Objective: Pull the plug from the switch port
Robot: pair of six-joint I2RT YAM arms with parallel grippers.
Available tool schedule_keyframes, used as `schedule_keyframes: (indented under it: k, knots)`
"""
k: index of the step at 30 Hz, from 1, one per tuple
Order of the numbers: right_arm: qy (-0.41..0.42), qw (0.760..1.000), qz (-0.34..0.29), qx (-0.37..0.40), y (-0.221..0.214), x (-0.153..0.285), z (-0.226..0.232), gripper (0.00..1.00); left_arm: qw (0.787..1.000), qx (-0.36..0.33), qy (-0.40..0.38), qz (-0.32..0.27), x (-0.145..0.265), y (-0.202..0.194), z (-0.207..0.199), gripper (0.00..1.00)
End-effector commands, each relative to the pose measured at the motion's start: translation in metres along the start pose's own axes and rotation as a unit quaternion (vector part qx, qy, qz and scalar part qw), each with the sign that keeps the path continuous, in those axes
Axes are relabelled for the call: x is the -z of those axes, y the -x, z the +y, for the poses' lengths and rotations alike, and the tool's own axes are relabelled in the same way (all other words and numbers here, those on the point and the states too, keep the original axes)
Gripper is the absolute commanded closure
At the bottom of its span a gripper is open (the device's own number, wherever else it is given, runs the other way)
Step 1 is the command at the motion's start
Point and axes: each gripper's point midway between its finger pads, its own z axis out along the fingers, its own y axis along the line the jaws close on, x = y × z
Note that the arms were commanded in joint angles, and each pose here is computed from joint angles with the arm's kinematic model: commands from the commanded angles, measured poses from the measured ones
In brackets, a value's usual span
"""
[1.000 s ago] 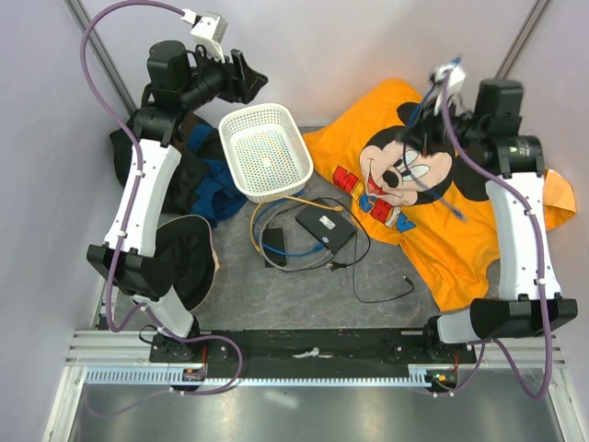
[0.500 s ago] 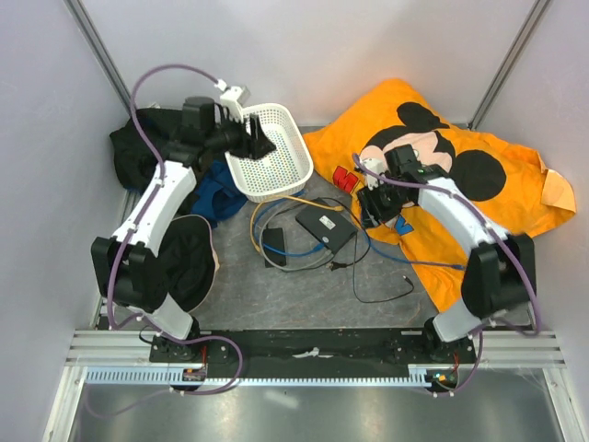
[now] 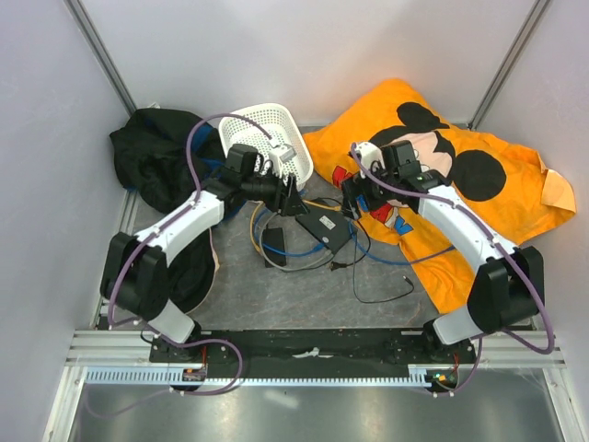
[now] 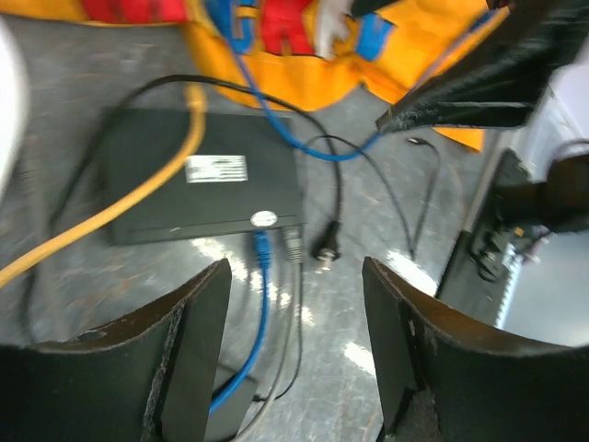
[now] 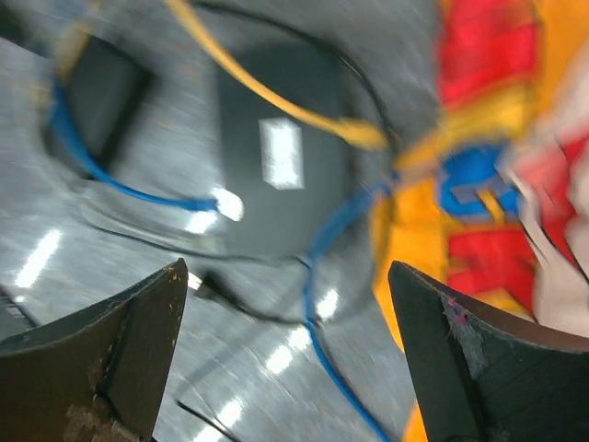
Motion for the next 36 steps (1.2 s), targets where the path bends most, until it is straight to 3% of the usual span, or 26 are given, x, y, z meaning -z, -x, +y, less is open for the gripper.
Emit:
schedule_keyframes:
  k: [1,3,5,6,9,15,20,31,36]
  knots:
    - [0.098,0.994,-0.043,0.017,0.023,-0.015,0.049,0.02,0.995,0.041,-0.088,0.016,-0.023,-0.018,-0.015,0.34]
    - [0.133,0.991,-0.033,-0.004,0.018,-0.031,0.056,0.06,0.992,0.088,-0.088,0.024,-0.027,-0.03,-0.012,0.34]
    - [0.143,0.989,-0.025,-0.019,0.011,-0.045,0.056,0.17,0.99,0.109,-0.084,0.01,-0.034,-0.032,-0.005,0.34]
    - [0.146,0.989,-0.023,-0.025,0.01,-0.048,0.056,0.19,0.985,0.154,-0.08,0.018,-0.037,-0.043,-0.004,0.34]
    - [0.15,0.987,-0.015,-0.055,0.006,-0.061,0.055,0.22,0.976,0.199,-0.086,0.016,-0.044,-0.05,-0.003,0.34]
    - [0.138,0.987,0.016,-0.079,-0.011,-0.086,0.044,0.31,0.968,0.231,-0.094,0.037,-0.066,-0.063,0.018,0.38]
    - [0.092,0.988,0.052,-0.109,-0.033,-0.11,0.02,0.4,0.966,0.232,-0.096,0.054,-0.073,-0.079,0.035,0.41]
    - [0.064,0.985,0.107,-0.12,-0.06,-0.126,-0.007,0.36,0.958,0.213,-0.155,0.111,-0.091,-0.126,0.049,0.44]
    - [0.075,0.983,0.11,-0.129,-0.063,-0.125,-0.006,0.36,0.979,0.149,-0.093,0.107,-0.095,-0.13,0.065,0.47]
